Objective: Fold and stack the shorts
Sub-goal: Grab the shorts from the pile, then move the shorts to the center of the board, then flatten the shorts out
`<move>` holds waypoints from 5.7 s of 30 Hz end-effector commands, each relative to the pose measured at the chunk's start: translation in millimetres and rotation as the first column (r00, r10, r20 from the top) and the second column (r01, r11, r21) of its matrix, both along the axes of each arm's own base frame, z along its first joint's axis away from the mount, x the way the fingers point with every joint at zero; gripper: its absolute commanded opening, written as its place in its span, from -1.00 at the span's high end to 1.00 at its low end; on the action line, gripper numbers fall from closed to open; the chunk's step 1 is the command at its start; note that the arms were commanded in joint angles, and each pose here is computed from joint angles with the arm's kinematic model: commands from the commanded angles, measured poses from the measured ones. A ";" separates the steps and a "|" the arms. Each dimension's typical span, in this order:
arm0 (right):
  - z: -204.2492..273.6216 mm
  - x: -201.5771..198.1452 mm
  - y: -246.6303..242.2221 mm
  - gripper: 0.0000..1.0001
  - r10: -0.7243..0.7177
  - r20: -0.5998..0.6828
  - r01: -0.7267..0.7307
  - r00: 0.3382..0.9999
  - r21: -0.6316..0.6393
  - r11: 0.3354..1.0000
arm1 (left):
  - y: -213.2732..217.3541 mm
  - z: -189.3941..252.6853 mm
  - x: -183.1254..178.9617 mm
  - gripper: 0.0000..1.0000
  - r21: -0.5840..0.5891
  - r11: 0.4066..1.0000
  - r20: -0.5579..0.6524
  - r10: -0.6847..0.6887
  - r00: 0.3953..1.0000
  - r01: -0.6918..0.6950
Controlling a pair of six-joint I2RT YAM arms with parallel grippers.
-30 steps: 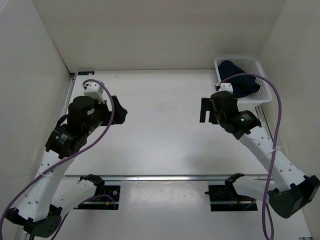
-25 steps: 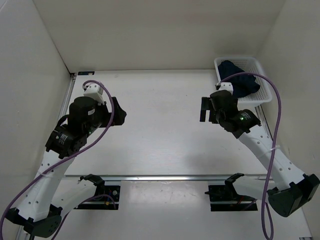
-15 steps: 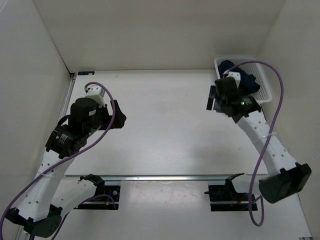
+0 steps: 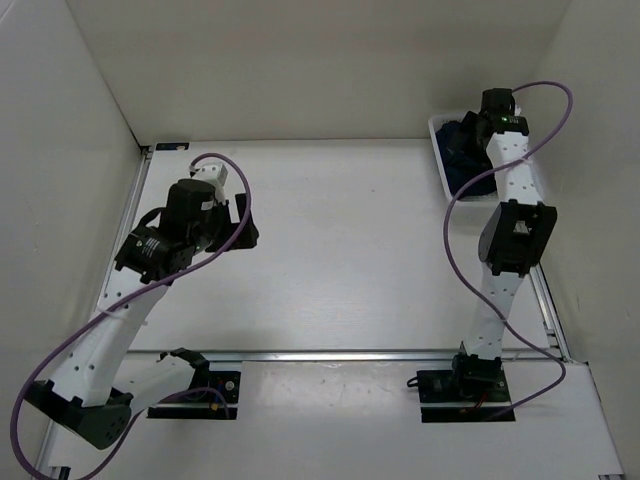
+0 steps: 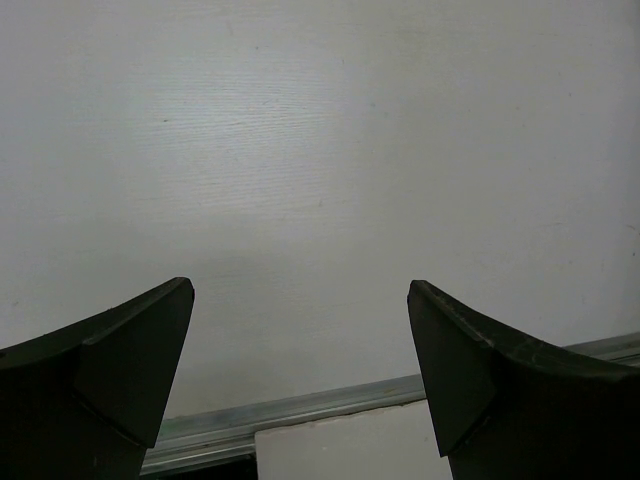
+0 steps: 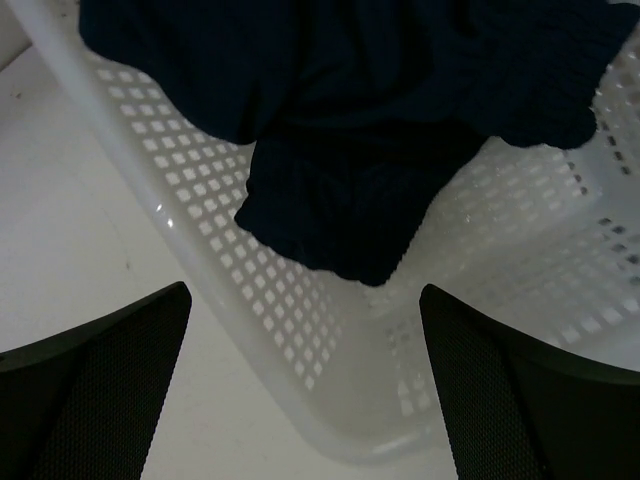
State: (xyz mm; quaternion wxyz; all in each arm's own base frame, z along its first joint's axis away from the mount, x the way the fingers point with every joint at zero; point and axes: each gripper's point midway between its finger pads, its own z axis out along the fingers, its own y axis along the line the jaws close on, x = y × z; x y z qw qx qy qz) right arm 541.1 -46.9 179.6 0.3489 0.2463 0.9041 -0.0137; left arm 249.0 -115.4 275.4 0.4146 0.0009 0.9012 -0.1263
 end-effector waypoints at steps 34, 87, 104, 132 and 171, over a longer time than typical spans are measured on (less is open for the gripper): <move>314.5 -39.4 82.0 1.00 0.263 0.675 -0.281 0.690 -0.085 0.956 | 5.5 16.2 8.4 -1.00 -0.077 0.995 0.035 0.072 0.997 -0.069; -109.7 -367.1 356.4 0.47 0.798 -0.156 -0.718 0.582 0.363 0.594 | -74.0 -201.2 69.4 -0.42 -0.070 0.997 -0.540 -0.027 0.841 -0.013; 87.8 -201.8 372.0 1.00 0.782 0.226 -0.808 0.581 0.046 0.587 | 31.4 -11.9 135.5 0.79 -0.140 0.982 -0.189 0.097 0.977 -0.125; 73.4 -202.8 174.2 0.67 0.441 0.290 -0.481 0.850 0.082 0.873 | -45.5 90.4 34.6 0.29 -0.278 0.944 0.135 -0.146 0.980 0.179; -96.1 -293.6 311.5 -0.41 0.712 -0.077 -0.641 0.698 0.377 0.669 | 90.9 -206.9 120.6 -1.00 -0.027 0.890 -0.581 0.357 0.731 -0.455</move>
